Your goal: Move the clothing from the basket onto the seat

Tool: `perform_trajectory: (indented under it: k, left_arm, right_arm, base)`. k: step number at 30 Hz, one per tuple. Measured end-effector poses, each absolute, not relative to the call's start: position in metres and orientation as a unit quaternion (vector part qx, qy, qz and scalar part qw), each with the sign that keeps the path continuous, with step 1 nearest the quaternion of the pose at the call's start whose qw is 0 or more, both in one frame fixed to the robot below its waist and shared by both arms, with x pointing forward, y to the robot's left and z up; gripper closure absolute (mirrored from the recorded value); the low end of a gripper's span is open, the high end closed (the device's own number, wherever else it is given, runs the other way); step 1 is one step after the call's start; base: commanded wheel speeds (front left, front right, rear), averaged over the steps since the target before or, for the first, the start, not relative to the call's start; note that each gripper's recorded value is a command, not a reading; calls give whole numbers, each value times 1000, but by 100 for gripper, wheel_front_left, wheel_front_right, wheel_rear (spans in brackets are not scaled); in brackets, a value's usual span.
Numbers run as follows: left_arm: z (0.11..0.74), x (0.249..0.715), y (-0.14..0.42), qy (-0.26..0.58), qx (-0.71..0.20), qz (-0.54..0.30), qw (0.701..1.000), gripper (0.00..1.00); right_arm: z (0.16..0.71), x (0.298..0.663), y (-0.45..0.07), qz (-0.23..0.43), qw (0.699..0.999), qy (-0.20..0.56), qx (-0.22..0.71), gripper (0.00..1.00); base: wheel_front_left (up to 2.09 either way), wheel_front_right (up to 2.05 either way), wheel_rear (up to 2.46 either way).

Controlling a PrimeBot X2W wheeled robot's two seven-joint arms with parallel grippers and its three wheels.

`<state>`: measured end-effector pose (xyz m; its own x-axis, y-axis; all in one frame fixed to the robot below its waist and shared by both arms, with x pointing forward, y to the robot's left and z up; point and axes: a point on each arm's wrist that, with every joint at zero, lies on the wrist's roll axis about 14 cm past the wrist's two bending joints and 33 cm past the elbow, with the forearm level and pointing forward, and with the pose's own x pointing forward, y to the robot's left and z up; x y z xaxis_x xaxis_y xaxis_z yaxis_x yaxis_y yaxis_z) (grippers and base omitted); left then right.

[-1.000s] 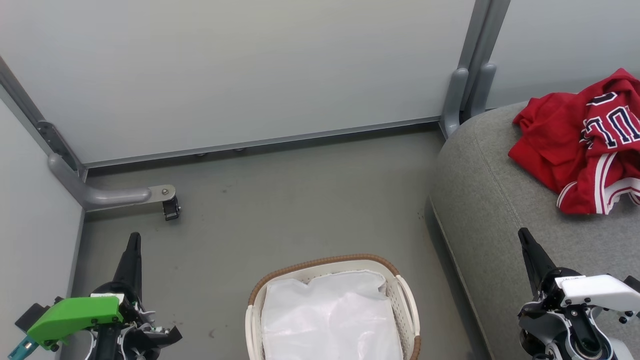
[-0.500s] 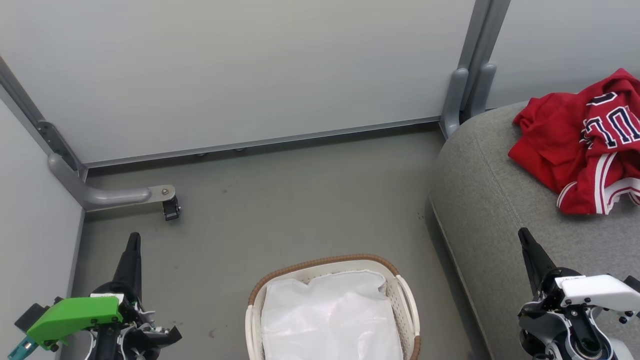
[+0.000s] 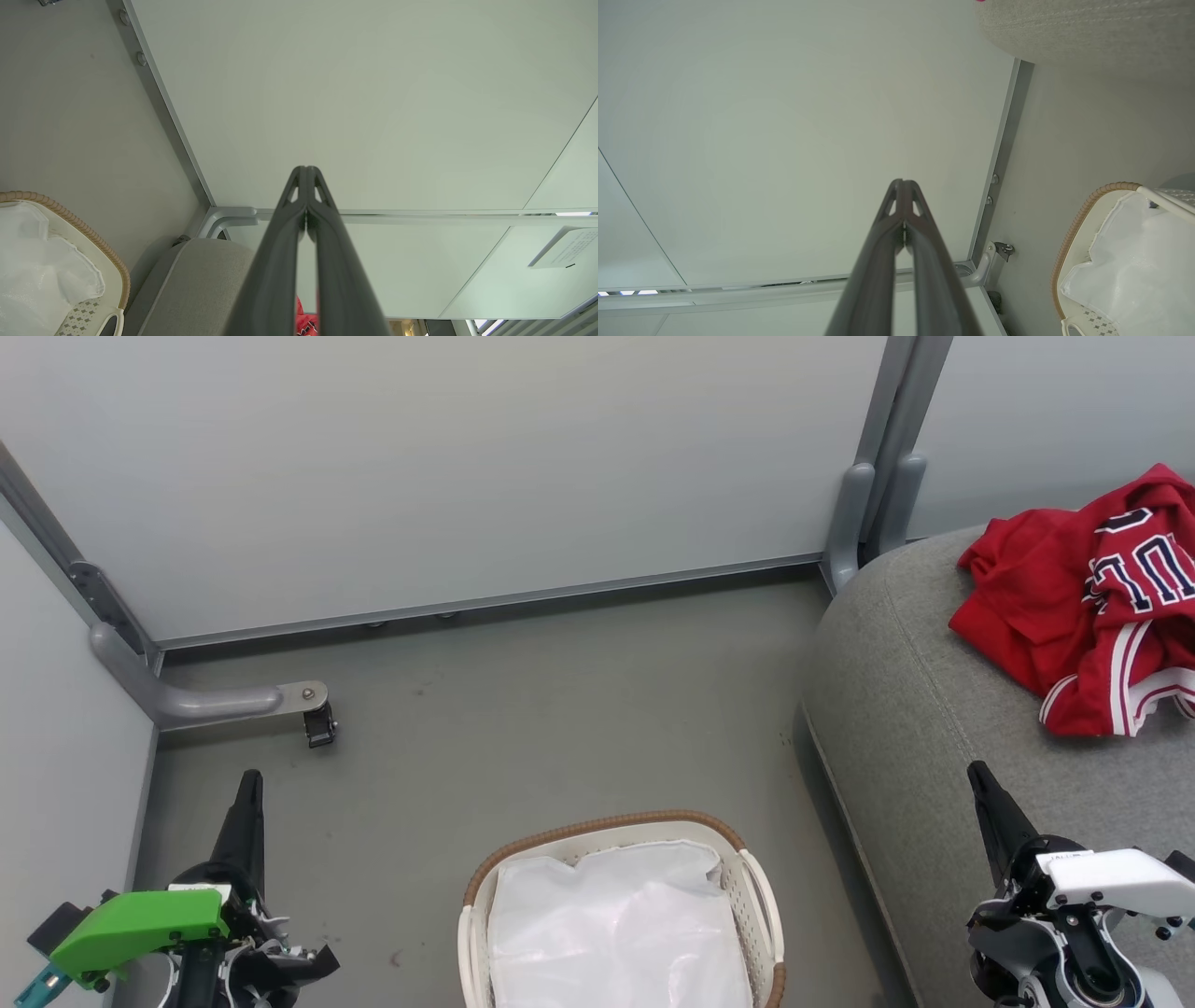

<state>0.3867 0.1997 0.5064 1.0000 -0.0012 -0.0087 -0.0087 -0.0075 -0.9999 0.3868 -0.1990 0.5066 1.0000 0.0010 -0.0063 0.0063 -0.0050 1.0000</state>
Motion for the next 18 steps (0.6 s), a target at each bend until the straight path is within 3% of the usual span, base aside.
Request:
perform_trajectory:
  k: [18]
  left_arm:
    - [506, 387, 200, 4, -709, 3, 705, 100]
  right_arm:
    - [507, 387, -199, -2, 705, 3, 709, 100]
  base:
    - [0, 0, 0]
